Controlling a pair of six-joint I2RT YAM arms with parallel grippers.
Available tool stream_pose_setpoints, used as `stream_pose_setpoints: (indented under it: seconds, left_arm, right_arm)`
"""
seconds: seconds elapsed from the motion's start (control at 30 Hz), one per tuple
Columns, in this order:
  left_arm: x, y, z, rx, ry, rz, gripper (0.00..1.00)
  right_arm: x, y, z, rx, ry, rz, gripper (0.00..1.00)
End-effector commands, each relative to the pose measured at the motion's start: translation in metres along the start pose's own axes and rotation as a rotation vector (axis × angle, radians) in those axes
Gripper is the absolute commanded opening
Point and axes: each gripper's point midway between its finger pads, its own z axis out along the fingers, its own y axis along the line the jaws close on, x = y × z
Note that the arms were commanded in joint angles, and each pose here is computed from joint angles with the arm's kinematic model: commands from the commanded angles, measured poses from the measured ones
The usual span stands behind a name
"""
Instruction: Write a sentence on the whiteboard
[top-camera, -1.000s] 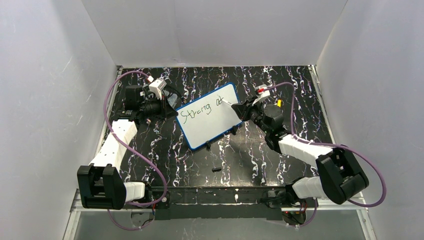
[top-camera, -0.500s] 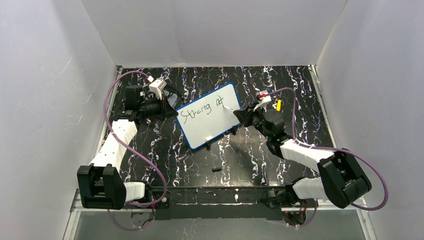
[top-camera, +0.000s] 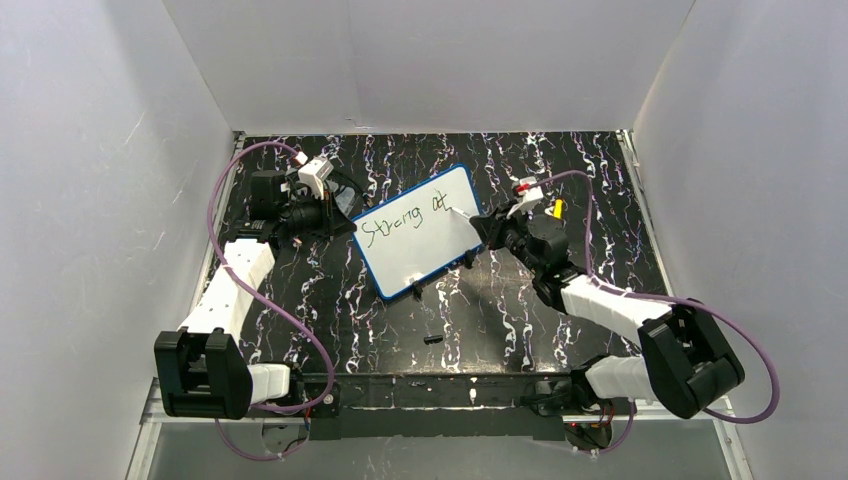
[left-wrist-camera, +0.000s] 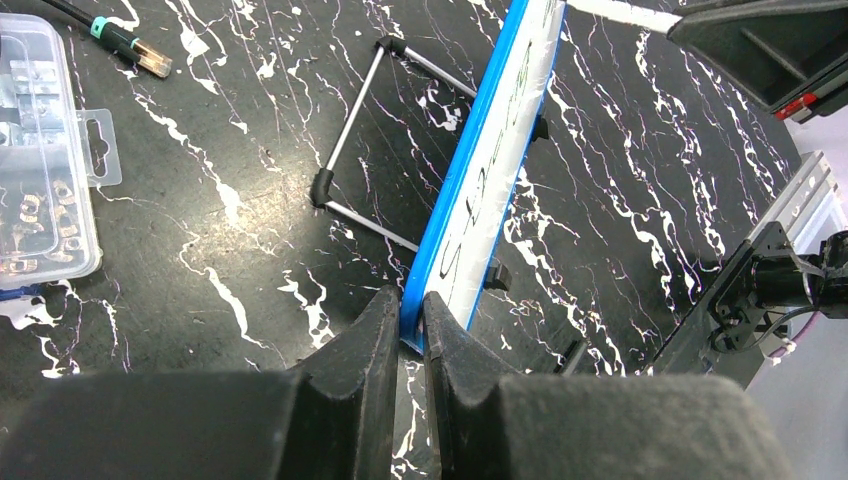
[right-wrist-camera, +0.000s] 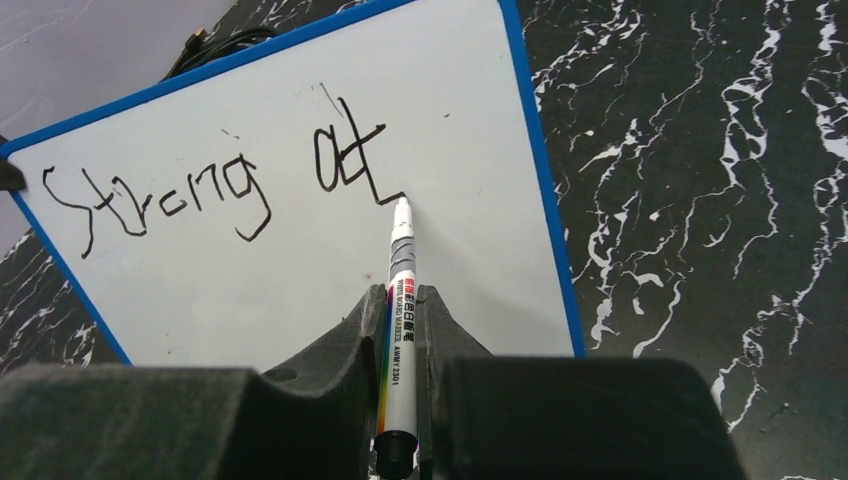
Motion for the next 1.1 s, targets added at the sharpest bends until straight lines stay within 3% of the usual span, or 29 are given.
stream_pose_setpoints:
  seconds: [0.0, 0.27, 0.7, 1.07]
  left_arm:
    - [-0.001, -0.005, -0.004, 0.001, -0.002, 0.016, 0.00]
    - [-0.002, -0.006, -0.006, 0.001, -0.008, 0.021, 0.00]
    - [-0.004, -0.008, -0.008, 0.004, -0.018, 0.030, 0.00]
    - [-0.005, -0.008, -0.007, 0.004, -0.018, 0.030, 0.00]
  right_arm:
    - [-0.050, 0.000, 0.000, 0.054, -0.103, -0.065, 0.01]
    - [-0.090, 0.025, -0.011, -0.014, -0.132, -0.102, 0.01]
    - [-0.026, 0.142, -0.023, -0.344, -0.009, -0.116, 0.01]
    - [0.028, 0.177, -0.003, -0.431, 0.103, -0.108, 0.01]
